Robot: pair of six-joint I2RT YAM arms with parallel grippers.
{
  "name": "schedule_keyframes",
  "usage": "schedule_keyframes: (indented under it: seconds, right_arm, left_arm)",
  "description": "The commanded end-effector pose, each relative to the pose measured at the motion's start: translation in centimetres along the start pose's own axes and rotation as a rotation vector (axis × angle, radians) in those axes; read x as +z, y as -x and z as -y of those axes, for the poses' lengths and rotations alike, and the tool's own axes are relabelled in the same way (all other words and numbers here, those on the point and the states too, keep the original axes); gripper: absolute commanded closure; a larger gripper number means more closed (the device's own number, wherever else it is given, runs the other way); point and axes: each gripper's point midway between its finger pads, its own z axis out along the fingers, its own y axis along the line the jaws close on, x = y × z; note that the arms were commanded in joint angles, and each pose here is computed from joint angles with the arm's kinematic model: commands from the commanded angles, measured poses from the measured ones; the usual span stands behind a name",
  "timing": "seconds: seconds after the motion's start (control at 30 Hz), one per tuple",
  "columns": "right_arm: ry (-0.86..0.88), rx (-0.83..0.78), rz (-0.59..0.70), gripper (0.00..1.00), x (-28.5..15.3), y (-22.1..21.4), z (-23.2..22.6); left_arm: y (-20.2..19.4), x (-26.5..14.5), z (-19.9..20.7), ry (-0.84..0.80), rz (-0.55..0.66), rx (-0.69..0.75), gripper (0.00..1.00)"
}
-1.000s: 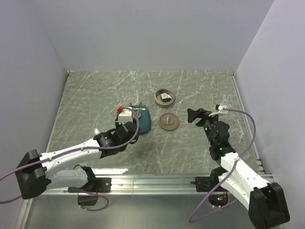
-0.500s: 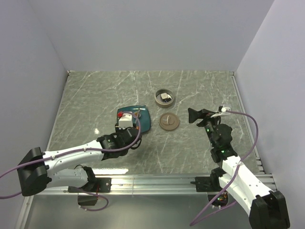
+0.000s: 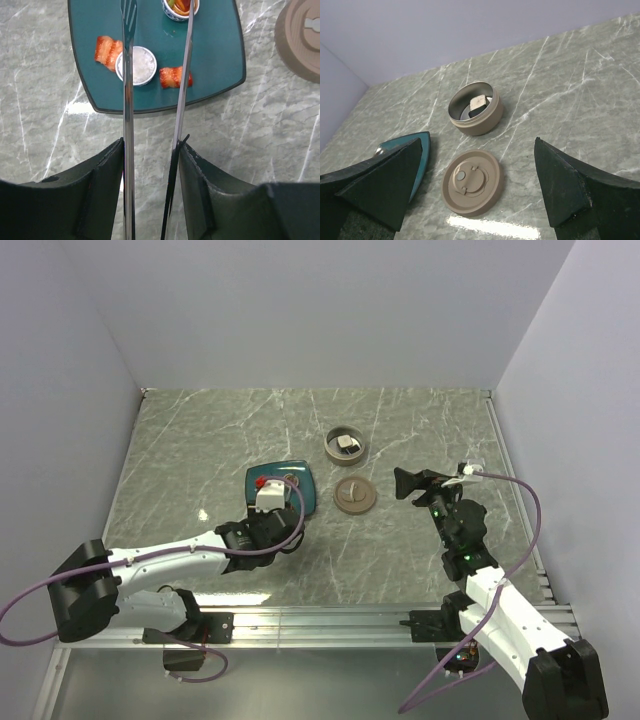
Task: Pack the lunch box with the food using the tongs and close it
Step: Pick up the food using the clamp
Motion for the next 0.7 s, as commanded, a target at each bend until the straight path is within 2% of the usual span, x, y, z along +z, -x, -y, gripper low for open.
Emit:
schedule_keyframes:
  seconds: [0.0,0.23,0.67]
  right_arm:
    - [0.002,0.001,0.020,0.00,0.1,0.5,0.1]
    - [0.004,0.001,0.017,0.00,0.0,0.4,0.0]
    - [0.005,0.001,0.017,0.00,0.0,0.4,0.0]
  left_arm:
    - [1.9,-0.5,1.2,-0.044,0.051,-0.039,0.48]
    - [2.8,-1.0,1.6,-0.087,0.082,-0.064,0.48]
    - [0.7,0.2,2.3,-0.064,0.004,0.001,0.48]
